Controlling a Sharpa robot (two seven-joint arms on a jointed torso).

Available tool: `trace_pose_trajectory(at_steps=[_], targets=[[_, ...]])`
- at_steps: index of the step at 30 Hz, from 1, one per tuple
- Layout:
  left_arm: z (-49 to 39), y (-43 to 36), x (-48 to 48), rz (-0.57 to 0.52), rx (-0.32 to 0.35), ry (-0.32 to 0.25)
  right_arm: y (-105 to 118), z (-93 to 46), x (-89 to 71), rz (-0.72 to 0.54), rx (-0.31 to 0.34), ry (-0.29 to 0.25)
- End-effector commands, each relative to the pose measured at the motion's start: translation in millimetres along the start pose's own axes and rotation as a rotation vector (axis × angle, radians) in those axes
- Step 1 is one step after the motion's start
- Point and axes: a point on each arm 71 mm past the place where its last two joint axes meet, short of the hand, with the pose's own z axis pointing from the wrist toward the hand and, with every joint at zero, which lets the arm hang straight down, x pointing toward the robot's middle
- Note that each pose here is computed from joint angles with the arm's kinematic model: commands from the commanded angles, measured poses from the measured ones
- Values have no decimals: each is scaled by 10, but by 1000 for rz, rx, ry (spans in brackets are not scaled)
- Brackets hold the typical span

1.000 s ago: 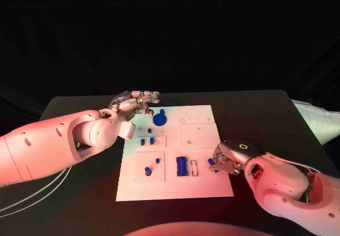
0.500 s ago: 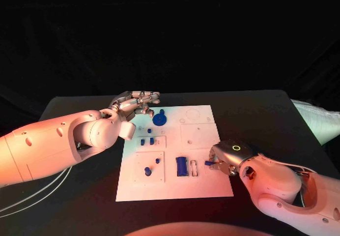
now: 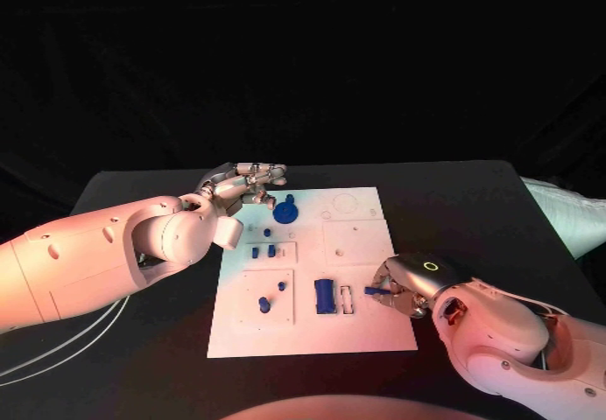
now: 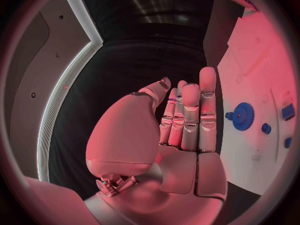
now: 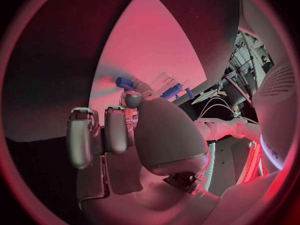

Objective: Assemble the parts on the task board

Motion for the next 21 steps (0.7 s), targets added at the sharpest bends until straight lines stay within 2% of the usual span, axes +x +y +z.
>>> trace_pose_trajectory(at_steps=[1,4,10,21], targets=[[-1,-1,27,-3,0,24,-11,-21,22,197,47,36],[-3,0,27,-4,-2,26,-2,-32,32,276,64,83],[-6,1,27,-4,-3,27,11,-33,48,339,77,120],[-7,1,36,-2,-2,33,50,8,58,393,83,138]])
